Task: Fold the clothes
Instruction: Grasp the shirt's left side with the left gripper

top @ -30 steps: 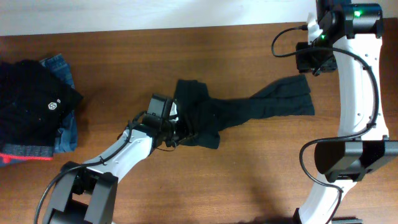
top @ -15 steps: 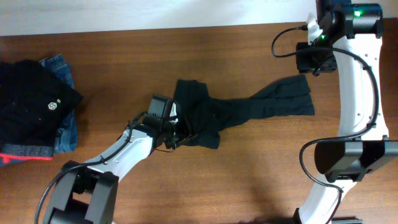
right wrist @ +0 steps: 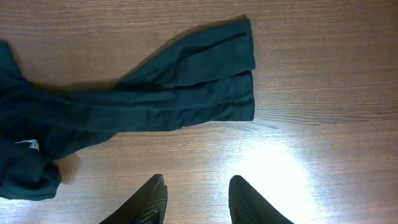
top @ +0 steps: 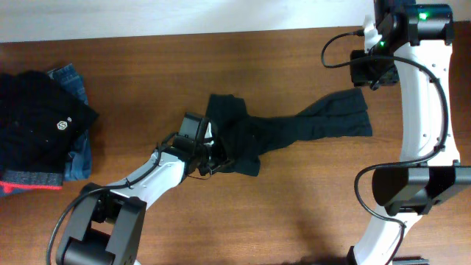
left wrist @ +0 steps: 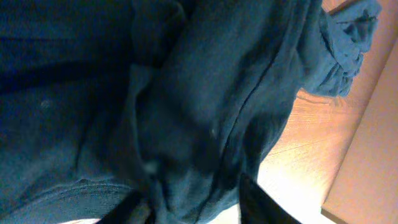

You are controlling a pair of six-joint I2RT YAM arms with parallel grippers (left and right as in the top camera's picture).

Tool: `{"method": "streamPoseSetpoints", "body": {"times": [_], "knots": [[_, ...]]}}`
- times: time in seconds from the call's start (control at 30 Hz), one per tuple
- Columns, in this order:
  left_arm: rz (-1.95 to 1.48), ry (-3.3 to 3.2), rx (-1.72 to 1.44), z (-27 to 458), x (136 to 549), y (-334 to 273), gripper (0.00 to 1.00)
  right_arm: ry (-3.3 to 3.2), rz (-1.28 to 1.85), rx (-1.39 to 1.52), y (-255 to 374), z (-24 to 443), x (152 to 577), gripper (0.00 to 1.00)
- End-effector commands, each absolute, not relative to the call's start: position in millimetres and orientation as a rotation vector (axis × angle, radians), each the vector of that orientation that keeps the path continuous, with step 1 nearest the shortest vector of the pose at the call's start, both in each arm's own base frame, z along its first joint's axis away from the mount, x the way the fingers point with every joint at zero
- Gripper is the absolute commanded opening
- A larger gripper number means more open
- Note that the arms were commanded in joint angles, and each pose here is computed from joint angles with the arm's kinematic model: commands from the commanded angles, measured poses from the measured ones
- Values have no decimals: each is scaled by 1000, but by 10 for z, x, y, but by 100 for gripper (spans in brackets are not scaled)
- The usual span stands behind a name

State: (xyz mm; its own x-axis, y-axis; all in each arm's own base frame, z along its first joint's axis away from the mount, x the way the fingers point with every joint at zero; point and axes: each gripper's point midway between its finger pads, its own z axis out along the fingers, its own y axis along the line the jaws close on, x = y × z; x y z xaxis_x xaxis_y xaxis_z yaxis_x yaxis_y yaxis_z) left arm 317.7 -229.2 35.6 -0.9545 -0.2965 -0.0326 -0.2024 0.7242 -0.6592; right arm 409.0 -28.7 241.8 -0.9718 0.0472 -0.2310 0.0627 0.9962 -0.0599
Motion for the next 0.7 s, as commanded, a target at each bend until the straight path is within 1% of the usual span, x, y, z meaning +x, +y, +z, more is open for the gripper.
{"method": "streamPoseSetpoints", "body": {"times": [0.0, 0.1, 0.13, 0.17, 0.27, 0.47, 0.57, 0.67], "knots": [[-1043, 2781, -402, 371, 3213, -2311, 28, 2909, -87, 101, -287, 2415, 4081, 38], [-1045, 2774, -391, 380, 3226, -2316, 15, 2909, -87, 101, -287, 2415, 4081, 37], [-1045, 2770, -385, 383, 3233, -2318, 9, 2909, -87, 101, -287, 2415, 4081, 38], [-1046, 2767, -384, 387, 3237, -2320, 5, 2909, -87, 101, -287, 2415, 4081, 38], [-1025, 2763, -389, 376, 3256, -2299, 1, 2909, -87, 101, -287, 2415, 4081, 38], [-998, 2724, -321, 411, 3338, -2269, 0, 2908, -88, 102, -289, 2416, 4082, 37], [-980, 2662, -226, 567, 3478, -2191, 1, 2908, -88, 108, -292, 2415, 4081, 37], [-908, 2594, -219, 793, 3669, -1966, 1, 2905, -85, 163, -336, 2416, 4079, 37]]}}
